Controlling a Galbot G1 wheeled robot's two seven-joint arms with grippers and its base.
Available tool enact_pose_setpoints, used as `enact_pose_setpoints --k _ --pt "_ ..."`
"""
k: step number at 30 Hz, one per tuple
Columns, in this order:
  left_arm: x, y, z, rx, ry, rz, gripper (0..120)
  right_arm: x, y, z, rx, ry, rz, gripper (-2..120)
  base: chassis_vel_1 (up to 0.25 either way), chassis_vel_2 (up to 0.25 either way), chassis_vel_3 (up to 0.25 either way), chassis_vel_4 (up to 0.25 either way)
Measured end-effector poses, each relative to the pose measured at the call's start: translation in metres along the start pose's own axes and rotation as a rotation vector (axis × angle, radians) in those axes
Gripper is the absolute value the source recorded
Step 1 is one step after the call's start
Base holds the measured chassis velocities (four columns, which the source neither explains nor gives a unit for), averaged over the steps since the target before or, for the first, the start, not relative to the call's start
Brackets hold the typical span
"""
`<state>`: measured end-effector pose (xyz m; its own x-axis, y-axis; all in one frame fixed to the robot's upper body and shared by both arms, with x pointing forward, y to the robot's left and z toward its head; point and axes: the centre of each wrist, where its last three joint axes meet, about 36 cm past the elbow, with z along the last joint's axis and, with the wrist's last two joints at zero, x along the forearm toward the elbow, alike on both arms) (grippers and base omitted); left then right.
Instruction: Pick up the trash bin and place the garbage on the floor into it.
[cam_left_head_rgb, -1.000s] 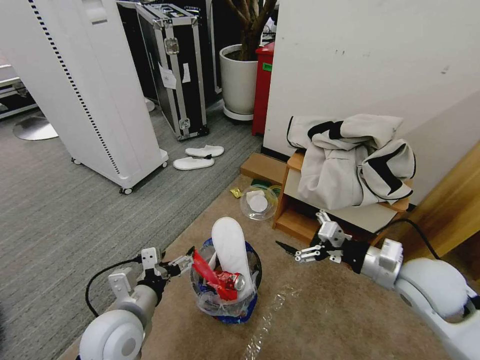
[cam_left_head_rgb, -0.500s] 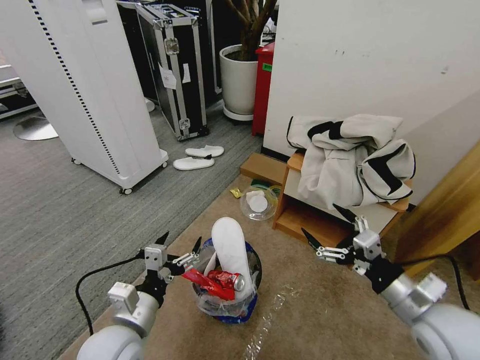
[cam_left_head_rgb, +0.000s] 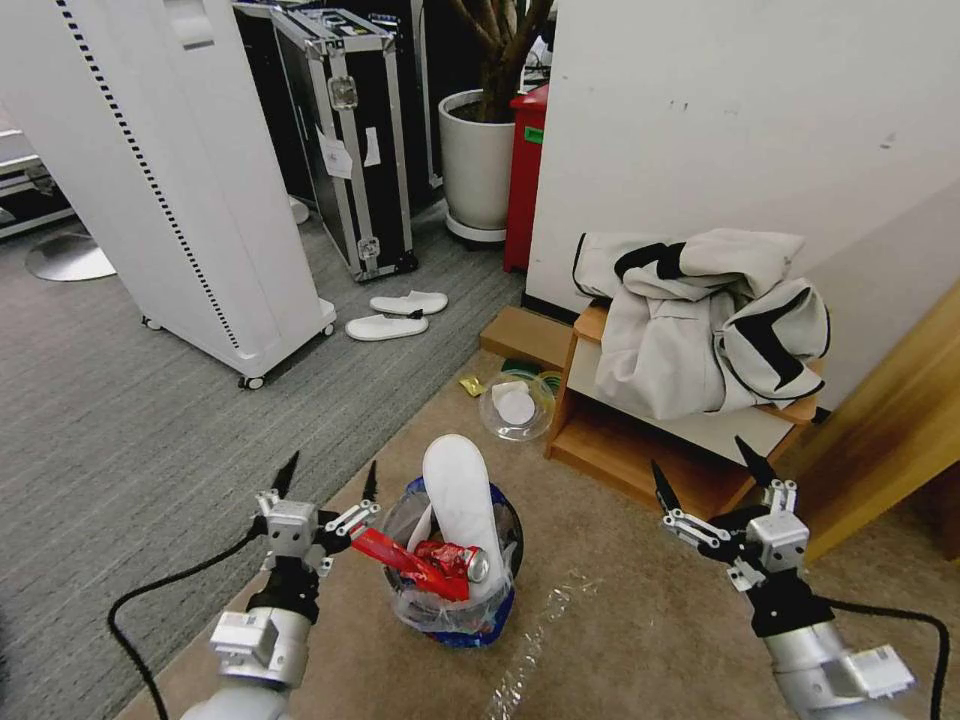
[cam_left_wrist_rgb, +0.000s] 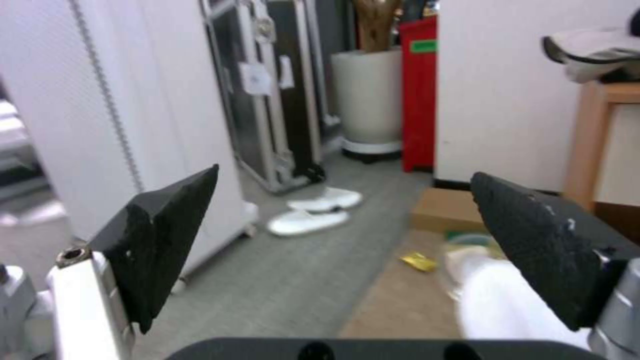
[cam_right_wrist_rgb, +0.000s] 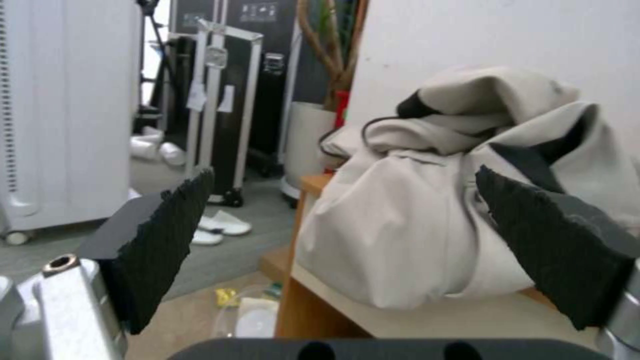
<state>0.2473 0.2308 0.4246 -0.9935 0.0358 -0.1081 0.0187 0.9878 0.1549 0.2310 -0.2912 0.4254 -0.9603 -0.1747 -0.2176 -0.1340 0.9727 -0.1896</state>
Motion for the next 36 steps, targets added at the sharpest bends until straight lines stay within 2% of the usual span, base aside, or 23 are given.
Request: enact_pose_setpoints --k 2,3,5,6,12,24,36 --pt "0.001 0.002 -0.002 -0.021 -0.015 -0.048 100 0.004 0.005 0.001 0.011 -0.004 0.032 100 0.0 0.0 0.0 0.0" --pt "0.001 0.002 -0.002 -0.021 -0.015 -0.048 100 0.004 0.005 0.001 0.011 -0.004 0.032 100 0.0 0.0 0.0 0.0" --pt "0.001 0.004 -0.004 -0.024 -0.03 -0.089 100 0.007 0.006 0.002 0.03 -0.011 0.06 100 0.0 0.0 0.0 0.0" --pt "0.002 0.007 -0.007 -0.028 -0.044 -0.123 100 0.012 0.007 0.003 0.052 -0.018 0.075 100 0.0 0.0 0.0 0.0" --pt "0.008 0.015 -0.009 -0.06 -0.069 -0.193 100 0.022 0.013 0.005 0.068 -0.019 0.11 100 0.0 0.0 0.0 0.0" --pt "0.016 0.015 -0.011 -0.097 -0.061 -0.179 100 0.023 0.014 0.006 0.063 -0.024 0.131 100 0.0 0.0 0.0 0.0" --pt "0.019 0.006 -0.015 -0.085 -0.052 -0.165 100 0.023 0.016 0.006 0.061 -0.045 0.118 100 0.0 0.0 0.0 0.0"
